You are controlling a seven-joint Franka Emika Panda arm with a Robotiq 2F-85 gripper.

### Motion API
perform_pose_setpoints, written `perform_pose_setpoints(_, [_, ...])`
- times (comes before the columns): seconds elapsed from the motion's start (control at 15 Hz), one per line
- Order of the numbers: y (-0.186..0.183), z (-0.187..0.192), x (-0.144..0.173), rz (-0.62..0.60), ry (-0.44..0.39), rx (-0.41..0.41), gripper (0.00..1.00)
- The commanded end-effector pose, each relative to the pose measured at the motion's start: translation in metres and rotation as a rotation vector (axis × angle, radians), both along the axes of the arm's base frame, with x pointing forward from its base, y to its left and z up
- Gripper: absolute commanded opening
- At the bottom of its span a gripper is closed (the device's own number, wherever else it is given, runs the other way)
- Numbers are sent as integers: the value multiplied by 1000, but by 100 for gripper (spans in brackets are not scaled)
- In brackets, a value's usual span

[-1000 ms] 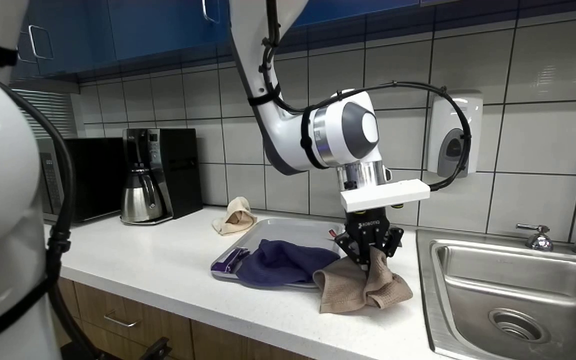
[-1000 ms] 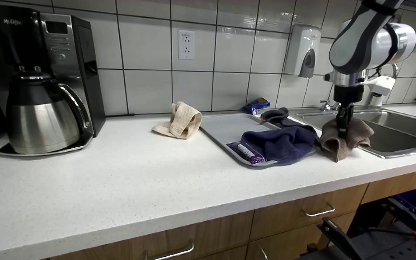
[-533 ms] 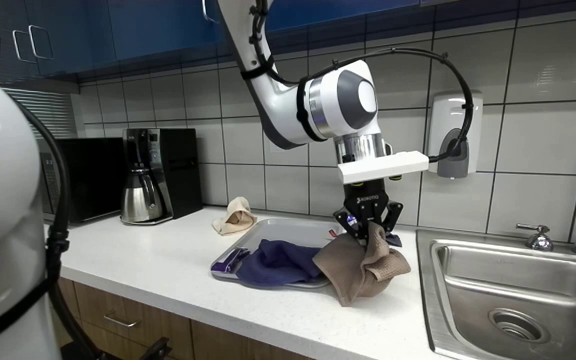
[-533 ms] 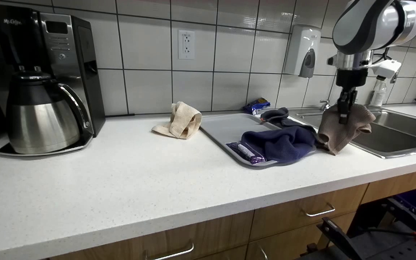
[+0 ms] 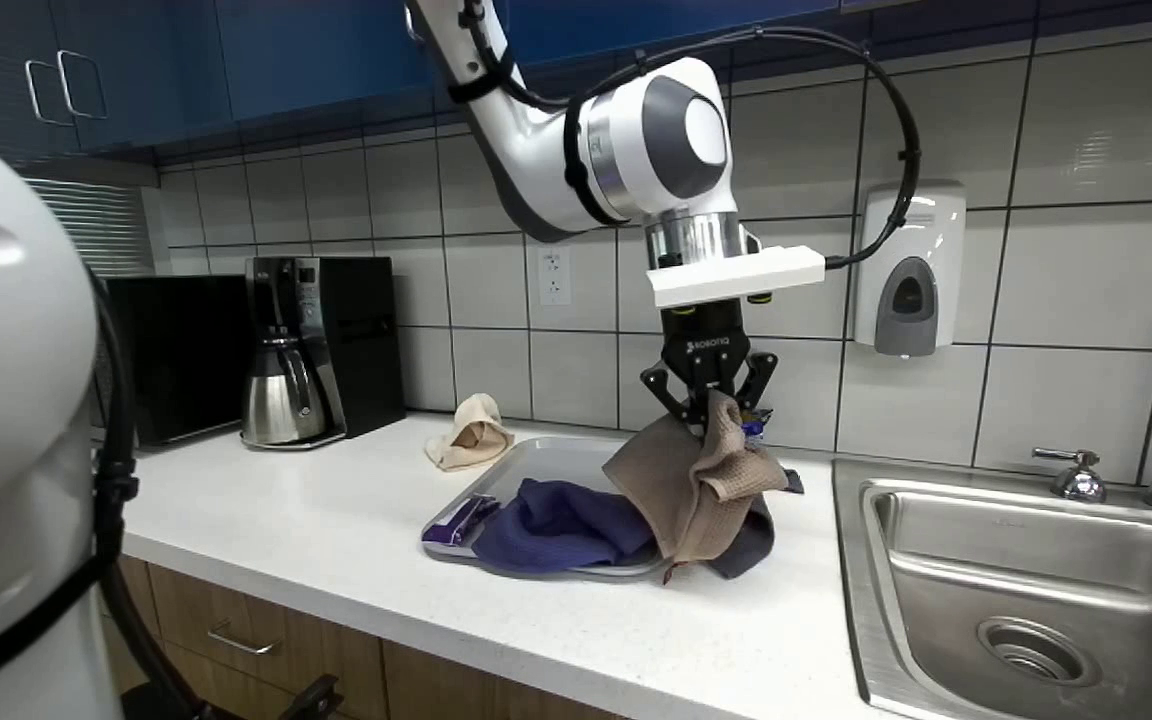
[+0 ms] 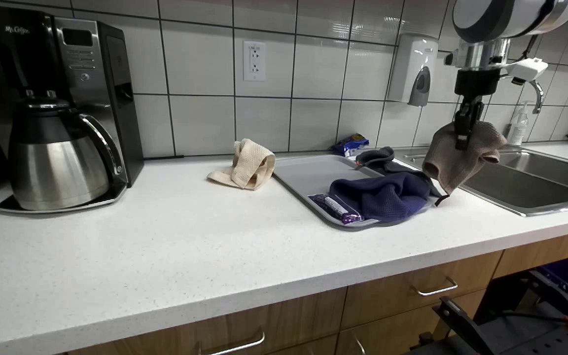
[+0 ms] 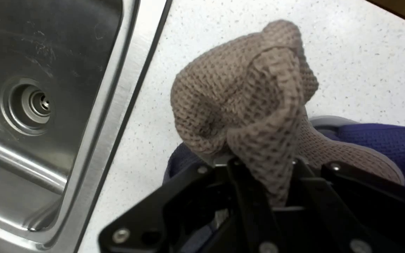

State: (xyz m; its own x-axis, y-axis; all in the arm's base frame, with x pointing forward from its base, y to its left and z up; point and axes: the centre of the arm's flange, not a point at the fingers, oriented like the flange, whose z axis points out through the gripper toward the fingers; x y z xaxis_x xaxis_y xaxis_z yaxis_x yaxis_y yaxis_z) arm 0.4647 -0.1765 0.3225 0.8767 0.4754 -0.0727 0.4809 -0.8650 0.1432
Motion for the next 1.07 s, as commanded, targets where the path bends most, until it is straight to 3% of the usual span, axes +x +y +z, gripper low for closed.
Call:
perform_pose_setpoints(0.0, [16, 31, -2, 14, -26, 24, 4])
perform_pose_setpoints(0.47, [40, 61, 13, 43, -95, 38, 4])
perform_pose_setpoints(1.0, [77, 67, 40, 63, -132, 74, 4])
